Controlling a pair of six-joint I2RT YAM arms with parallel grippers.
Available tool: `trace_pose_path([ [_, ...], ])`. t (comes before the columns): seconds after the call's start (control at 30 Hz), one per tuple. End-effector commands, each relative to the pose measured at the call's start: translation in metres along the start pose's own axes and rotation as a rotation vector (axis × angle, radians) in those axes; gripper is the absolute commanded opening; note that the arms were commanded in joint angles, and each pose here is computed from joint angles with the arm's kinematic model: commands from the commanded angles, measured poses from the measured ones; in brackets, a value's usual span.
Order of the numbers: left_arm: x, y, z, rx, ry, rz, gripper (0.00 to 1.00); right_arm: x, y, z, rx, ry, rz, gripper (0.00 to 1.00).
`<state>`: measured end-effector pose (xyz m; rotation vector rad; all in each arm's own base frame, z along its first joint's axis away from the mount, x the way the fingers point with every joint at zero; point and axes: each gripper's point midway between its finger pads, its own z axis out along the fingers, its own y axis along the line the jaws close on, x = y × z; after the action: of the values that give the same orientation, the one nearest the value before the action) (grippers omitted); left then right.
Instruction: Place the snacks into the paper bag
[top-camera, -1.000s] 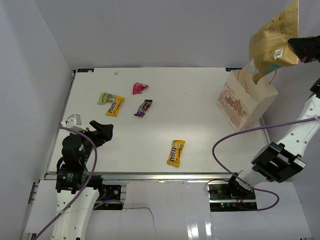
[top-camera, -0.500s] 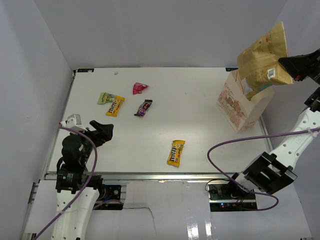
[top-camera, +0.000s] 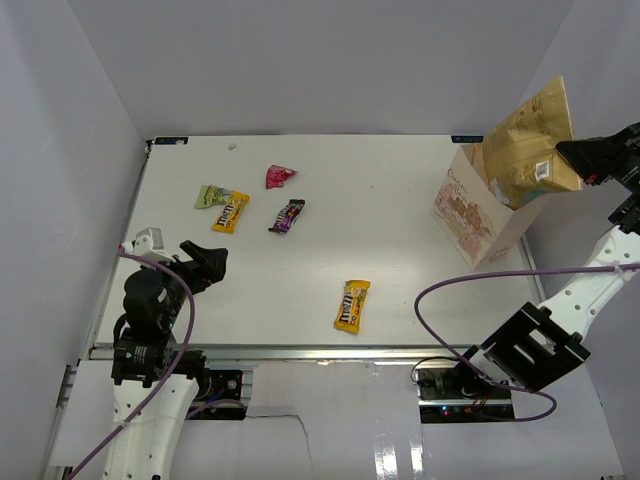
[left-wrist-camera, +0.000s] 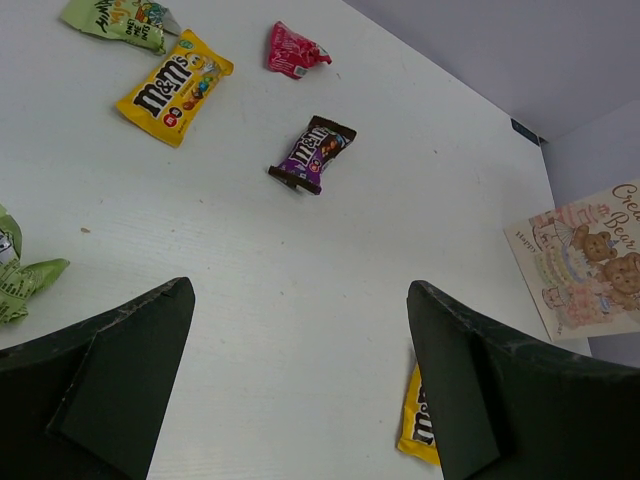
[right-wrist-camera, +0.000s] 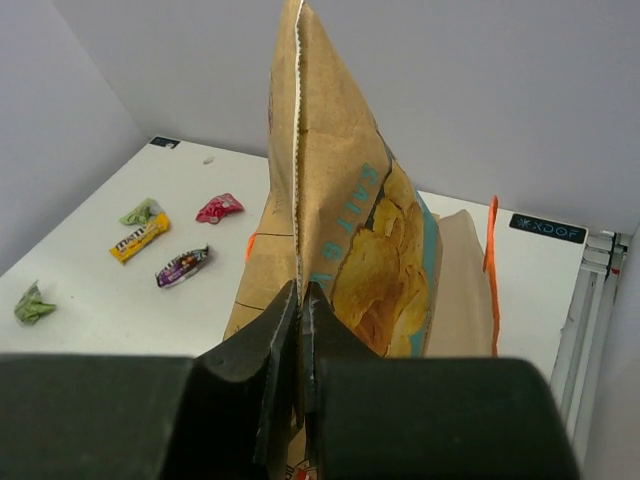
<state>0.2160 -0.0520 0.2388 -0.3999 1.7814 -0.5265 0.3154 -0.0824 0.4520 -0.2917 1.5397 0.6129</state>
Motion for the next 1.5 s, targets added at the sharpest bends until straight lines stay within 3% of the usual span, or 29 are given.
trace_pose_path([
  [0.0,0.003,0.000,0.003,0.008,0.013,0.011,0.98,0.008,-0.009,-0.004,0.067,0.012,-0.064,0.08],
  [0.33,0.005,0.000,0.005,0.010,0.024,0.012,0.98,0.068,-0.040,-0.008,0.175,0.100,-0.051,0.08],
  [0.53,0.006,-0.001,0.006,0.013,0.034,0.012,0.98,0.082,-0.042,-0.006,0.189,0.139,-0.079,0.08],
  [0.63,0.007,-0.002,0.006,0.016,0.038,0.013,0.98,0.081,-0.042,-0.004,0.187,0.145,-0.091,0.22],
  [0.67,0.007,-0.002,0.006,0.016,0.040,0.012,0.98,0.081,-0.041,-0.003,0.192,0.152,-0.100,0.43],
  [0.73,0.007,-0.002,0.006,0.016,0.040,0.012,0.98,0.076,-0.038,0.001,0.186,0.157,-0.122,0.67],
  [0.77,0.007,-0.002,0.007,0.017,0.042,0.013,0.98,0.071,-0.036,0.002,0.181,0.160,-0.155,0.74],
  [0.87,0.009,-0.002,0.008,0.018,0.052,0.015,0.98,0.040,-0.014,0.016,0.114,0.145,-0.264,0.90],
  [1.03,0.014,-0.004,0.012,0.026,0.090,0.017,0.98,-0.004,0.050,0.048,-0.056,0.112,-0.451,0.98],
  [1.2,0.018,-0.005,0.017,0.023,0.129,0.005,0.98,0.060,0.163,0.103,-0.377,0.228,-0.585,0.96],
  [1.23,0.020,-0.004,0.018,0.019,0.140,-0.006,0.98,0.085,0.174,0.109,-0.399,0.296,-0.620,0.96],
  [1.27,0.021,-0.005,0.019,0.019,0.150,-0.017,0.98,0.113,0.213,0.115,-0.528,0.339,-0.629,0.96],
  [1.33,0.027,-0.006,0.021,0.014,0.177,-0.065,0.98,0.193,0.244,0.111,-0.670,0.545,-0.612,0.95],
  [1.4,0.031,-0.005,0.023,-0.001,0.200,-0.107,0.98,0.270,0.246,0.103,-0.688,0.762,-0.536,0.96],
  [1.43,0.034,-0.004,0.025,-0.018,0.215,-0.147,0.97,0.288,0.241,0.109,-0.570,0.826,-0.443,0.97],
  [1.47,0.037,-0.002,0.025,-0.038,0.232,-0.170,0.97,0.307,0.250,0.103,-0.578,0.883,-0.395,0.91],
])
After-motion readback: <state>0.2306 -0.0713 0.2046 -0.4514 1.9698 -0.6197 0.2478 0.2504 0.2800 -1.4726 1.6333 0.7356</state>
